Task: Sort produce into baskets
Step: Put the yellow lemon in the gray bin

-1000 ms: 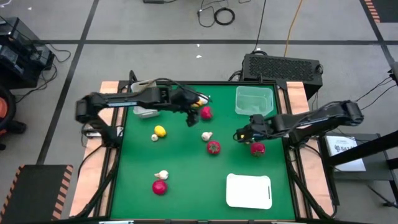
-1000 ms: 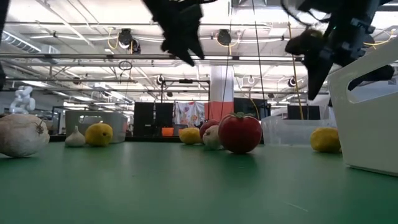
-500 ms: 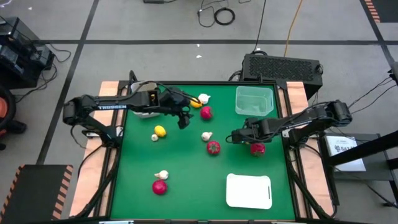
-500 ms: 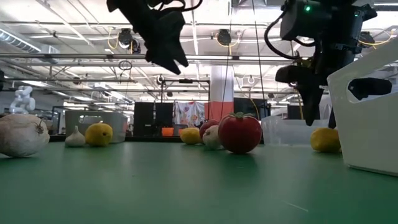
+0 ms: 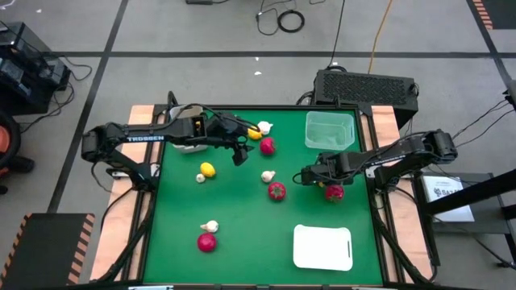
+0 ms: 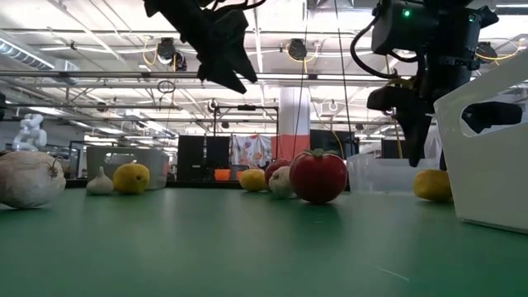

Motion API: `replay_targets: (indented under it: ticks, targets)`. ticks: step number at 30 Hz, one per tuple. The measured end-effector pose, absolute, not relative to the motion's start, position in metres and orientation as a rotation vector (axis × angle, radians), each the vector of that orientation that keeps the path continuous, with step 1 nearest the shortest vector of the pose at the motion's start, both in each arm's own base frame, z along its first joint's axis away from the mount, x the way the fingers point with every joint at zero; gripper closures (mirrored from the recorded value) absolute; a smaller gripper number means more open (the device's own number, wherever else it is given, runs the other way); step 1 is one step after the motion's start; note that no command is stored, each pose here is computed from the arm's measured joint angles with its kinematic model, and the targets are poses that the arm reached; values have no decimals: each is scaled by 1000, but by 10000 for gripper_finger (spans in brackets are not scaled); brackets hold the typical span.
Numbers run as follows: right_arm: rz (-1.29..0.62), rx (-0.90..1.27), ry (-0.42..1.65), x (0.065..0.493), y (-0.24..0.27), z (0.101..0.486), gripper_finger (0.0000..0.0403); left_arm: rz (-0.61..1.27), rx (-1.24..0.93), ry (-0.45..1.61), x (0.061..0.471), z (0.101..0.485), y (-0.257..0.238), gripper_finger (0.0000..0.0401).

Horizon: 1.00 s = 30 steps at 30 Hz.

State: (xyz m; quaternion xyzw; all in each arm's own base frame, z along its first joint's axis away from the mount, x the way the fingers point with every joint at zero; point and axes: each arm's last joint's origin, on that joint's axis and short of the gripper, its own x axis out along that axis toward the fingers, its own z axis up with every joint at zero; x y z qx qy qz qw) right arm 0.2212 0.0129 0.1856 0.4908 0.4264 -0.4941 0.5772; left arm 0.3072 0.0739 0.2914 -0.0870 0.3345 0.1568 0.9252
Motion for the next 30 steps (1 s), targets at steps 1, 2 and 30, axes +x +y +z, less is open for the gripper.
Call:
replay_targets:
  ticks: [1,2,30]
  targets:
    - [-1153,1148,1006,221,13,186,204,322,-179,686,307,291,74,102]
    - [-1151,1145,1010,221,13,186,204,322,-179,684,307,292,74,102]
    - [-1121,946,1009,221,10,184,197,355,-247,655,308,293,75,102]
